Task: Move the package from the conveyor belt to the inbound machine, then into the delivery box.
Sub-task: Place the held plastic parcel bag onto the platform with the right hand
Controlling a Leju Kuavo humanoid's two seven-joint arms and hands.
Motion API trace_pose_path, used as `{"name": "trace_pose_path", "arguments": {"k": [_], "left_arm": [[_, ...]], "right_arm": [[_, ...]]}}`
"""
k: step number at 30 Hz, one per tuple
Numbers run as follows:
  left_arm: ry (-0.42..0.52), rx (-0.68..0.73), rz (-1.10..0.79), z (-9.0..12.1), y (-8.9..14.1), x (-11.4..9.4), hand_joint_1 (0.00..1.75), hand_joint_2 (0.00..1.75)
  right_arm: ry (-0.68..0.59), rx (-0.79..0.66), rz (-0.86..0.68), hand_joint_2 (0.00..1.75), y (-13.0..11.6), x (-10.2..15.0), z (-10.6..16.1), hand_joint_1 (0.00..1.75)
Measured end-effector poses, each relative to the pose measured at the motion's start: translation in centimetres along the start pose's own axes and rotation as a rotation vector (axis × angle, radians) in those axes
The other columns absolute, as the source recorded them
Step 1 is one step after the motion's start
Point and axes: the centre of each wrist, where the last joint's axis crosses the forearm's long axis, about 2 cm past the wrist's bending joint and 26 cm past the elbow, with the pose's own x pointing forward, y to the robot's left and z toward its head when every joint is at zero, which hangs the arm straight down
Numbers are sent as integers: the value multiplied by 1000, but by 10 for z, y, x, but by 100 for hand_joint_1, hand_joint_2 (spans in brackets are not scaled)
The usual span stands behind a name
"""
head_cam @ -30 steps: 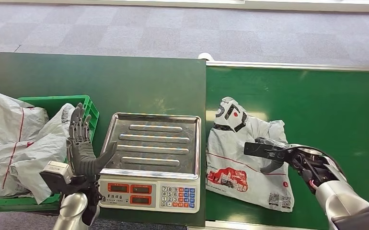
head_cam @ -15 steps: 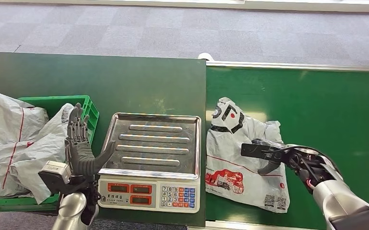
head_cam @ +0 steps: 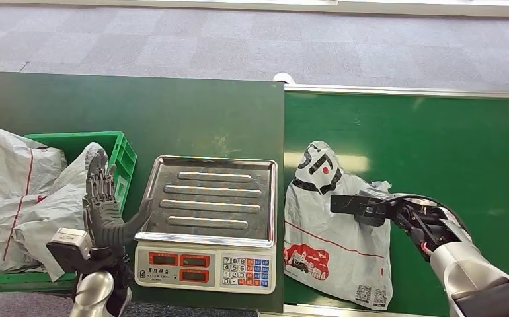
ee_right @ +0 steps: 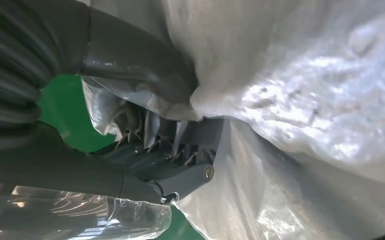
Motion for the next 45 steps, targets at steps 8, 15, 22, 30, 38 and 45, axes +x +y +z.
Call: {"name": "trace_pose_path", "arguments": {"k": [8, 15, 22, 30, 38, 45], "left_arm": [[-3, 35, -16, 1, 6, 2, 0, 175], [-12, 70, -37, 3, 14, 6, 0, 175], [-23, 120, -71, 18, 32, 20, 0, 175], [-54, 141, -89, 18, 41, 30, 0, 175], [-89, 166, -95, 10, 38, 36, 0, 175], [-106, 181, -94, 7, 37, 39, 0, 175]], "right_arm": [[-25, -67, -10, 175, -3, 2, 0, 175], [-79, -214, -21, 175, -14, 10, 2, 175], [-268, -615, -120, 175, -52, 21, 20, 175], [-472, -956, -288, 175, -66, 17, 50, 175], [-623, -1345, -433, 175, -58, 1, 105, 175], [-656, -1456, -435, 175, -53, -6, 124, 175]]}}
